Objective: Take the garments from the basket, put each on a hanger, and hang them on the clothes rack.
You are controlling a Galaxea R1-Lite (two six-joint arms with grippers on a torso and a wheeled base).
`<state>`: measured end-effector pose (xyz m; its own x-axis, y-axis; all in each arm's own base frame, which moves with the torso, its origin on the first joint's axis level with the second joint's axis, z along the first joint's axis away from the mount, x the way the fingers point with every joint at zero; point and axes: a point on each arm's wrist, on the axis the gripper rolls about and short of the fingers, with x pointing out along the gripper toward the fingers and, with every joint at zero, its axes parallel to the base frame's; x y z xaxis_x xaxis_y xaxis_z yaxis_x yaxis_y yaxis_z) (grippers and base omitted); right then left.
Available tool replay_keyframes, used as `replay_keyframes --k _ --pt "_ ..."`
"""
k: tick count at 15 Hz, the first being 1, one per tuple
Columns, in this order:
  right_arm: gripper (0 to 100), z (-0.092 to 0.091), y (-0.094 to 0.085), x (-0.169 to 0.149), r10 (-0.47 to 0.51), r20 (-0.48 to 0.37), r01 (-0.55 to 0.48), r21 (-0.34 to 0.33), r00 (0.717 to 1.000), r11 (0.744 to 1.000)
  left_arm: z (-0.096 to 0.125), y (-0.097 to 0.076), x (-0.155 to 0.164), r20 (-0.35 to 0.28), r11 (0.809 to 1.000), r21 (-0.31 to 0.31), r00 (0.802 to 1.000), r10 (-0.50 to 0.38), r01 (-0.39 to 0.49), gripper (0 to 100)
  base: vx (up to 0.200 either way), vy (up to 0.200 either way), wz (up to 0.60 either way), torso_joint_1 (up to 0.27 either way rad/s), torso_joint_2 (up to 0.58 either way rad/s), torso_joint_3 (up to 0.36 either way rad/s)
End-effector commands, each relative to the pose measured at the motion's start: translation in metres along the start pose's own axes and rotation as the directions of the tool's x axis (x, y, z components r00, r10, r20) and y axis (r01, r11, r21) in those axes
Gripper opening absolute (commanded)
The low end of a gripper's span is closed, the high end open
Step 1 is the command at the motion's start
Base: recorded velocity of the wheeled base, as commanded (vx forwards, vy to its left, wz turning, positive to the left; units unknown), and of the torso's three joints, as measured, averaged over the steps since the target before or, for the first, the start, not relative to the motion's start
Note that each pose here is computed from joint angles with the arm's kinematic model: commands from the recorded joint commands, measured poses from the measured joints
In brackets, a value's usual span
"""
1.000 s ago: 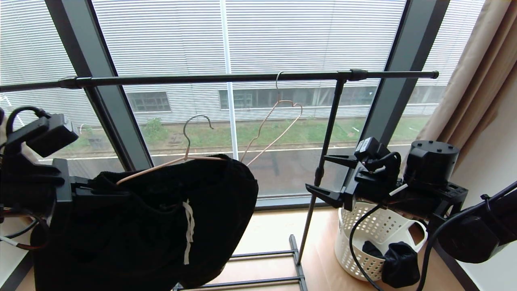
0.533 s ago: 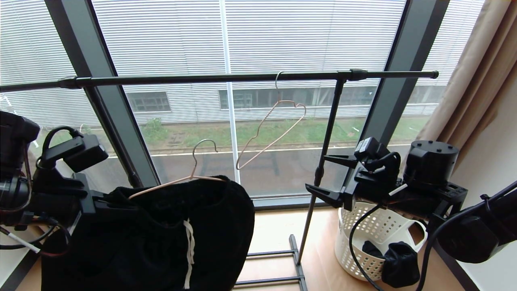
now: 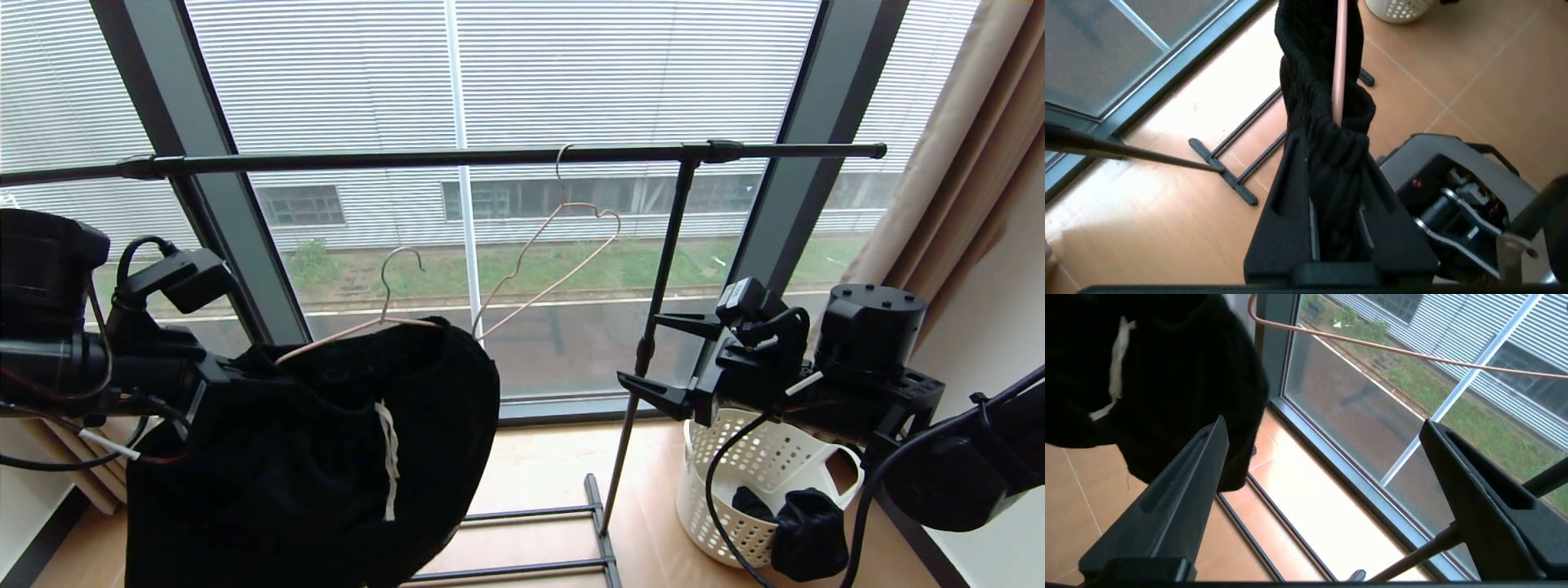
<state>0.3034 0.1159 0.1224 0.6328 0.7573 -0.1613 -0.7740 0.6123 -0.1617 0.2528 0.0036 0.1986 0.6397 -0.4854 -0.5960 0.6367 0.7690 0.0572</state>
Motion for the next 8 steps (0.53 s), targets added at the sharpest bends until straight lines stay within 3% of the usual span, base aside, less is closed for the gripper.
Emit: replay_keyframes --k 1,8 --pt "100 0.0 0.0 0.0 0.001 0.001 -0.001 0.0 1.0 1.0 0.0 0.011 0.015 0.002 0.998 -0.045 0.999 0.035 -0.035 0 0.0 0.0 0.0 0.0 0.0 0.0" --pt "100 -0.001 0.0 0.0 0.002 -0.001 -0.002 0.0 1.0 1.0 0.038 0.015 0.013 0.123 0.993 -0.096 0.989 0.076 -0.064 0 0.0 0.0 0.0 0.0 0.0 0.0"
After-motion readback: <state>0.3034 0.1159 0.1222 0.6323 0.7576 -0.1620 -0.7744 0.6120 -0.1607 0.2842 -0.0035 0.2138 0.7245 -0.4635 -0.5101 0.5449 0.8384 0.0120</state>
